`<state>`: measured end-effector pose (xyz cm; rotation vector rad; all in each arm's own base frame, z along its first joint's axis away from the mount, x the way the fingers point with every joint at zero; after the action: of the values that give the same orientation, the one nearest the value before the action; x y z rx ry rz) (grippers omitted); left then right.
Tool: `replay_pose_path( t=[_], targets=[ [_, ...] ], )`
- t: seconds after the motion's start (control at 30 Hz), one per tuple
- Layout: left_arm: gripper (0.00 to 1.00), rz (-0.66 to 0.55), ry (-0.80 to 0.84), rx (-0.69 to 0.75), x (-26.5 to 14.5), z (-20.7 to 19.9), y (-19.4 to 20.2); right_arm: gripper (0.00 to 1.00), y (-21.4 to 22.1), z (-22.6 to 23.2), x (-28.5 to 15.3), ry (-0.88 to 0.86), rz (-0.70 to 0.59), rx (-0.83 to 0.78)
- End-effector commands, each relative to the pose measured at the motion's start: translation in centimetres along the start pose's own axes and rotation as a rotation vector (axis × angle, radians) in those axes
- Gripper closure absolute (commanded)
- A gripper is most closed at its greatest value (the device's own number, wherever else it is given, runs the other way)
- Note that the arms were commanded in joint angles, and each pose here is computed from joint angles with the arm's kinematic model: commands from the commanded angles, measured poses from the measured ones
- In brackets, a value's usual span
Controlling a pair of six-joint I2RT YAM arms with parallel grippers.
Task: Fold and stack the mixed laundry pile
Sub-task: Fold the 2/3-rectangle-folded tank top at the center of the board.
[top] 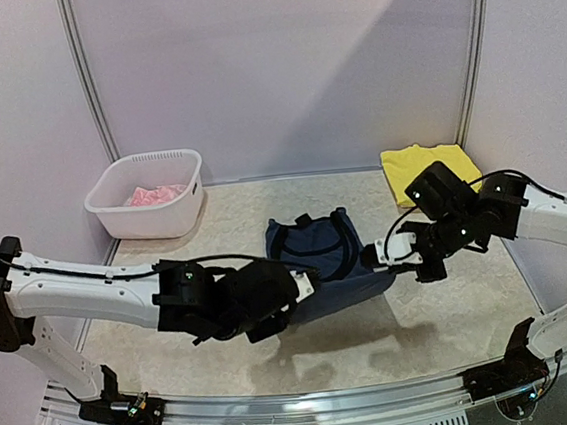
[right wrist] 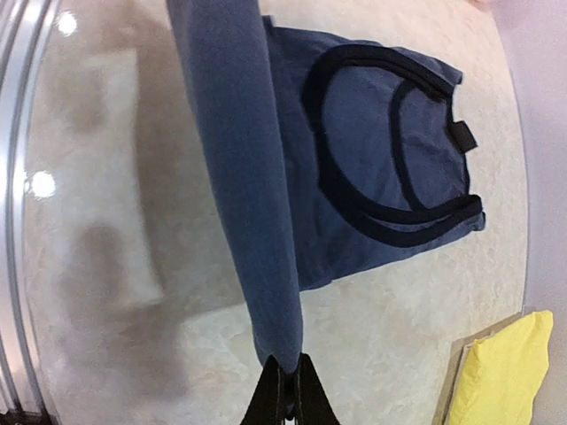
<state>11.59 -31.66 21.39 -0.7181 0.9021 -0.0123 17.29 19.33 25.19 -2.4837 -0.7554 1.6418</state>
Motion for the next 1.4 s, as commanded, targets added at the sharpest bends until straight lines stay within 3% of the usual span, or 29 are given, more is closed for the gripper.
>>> replay_pose_path(
  t=[0.0,0.4,0.77,0.8,0.87,0.97,1.03,1.2,1.37],
  targets=[
    [1.00,0.014,-0.048,-0.044,1.6,3.9,-1.7,1.00,0.6,-4.6,0.4,0.050,-0.044,0.098],
    [1.00,0.117,-0.169,-0.199,11.0,12.5,-5.0,1.00,3.6,-16.7,5.2,0.225,-0.086,0.357],
    [1.00,0.160,-0.220,-0.382,21.5,19.3,-6.1,0.99,8.3,-24.6,15.8,0.282,0.022,0.505],
    [1.00,0.171,-0.220,-0.398,22.3,19.7,-6.1,0.98,8.7,-25.2,16.2,0.290,0.019,0.514],
    [0.99,0.216,-0.219,-0.436,23.9,20.4,-5.8,0.85,9.2,-26.2,17.1,0.305,0.012,0.534],
    [0.70,0.234,-0.267,-0.470,24.8,21.0,-5.9,0.69,10.3,-26.9,18.6,0.288,0.039,0.579],
    [0.60,0.173,-0.293,-0.511,23.7,21.5,-6.4,0.64,11.1,-26.9,18.6,0.264,0.027,0.625],
    [0.53,0.034,-0.277,-0.684,18.8,22.3,-7.2,0.42,13.1,-26.6,14.1,0.159,-0.114,0.839],
    [0.52,-0.001,-0.090,-0.818,17.0,20.4,-6.5,0.38,15.2,-24.0,14.1,-0.109,-0.211,1.060]
  ],
)
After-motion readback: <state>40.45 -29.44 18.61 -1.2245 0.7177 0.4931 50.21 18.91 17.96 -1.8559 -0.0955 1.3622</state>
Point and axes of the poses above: each gripper's point midway between its finger pads, its own x axis out along the fingers, its own z axis along the line the jaws close on, y = z × x, the point moved 10 cm from there along -x, back along the fingers, and after that the axes turned 13 degrees about -x, right-handed, at the moved point
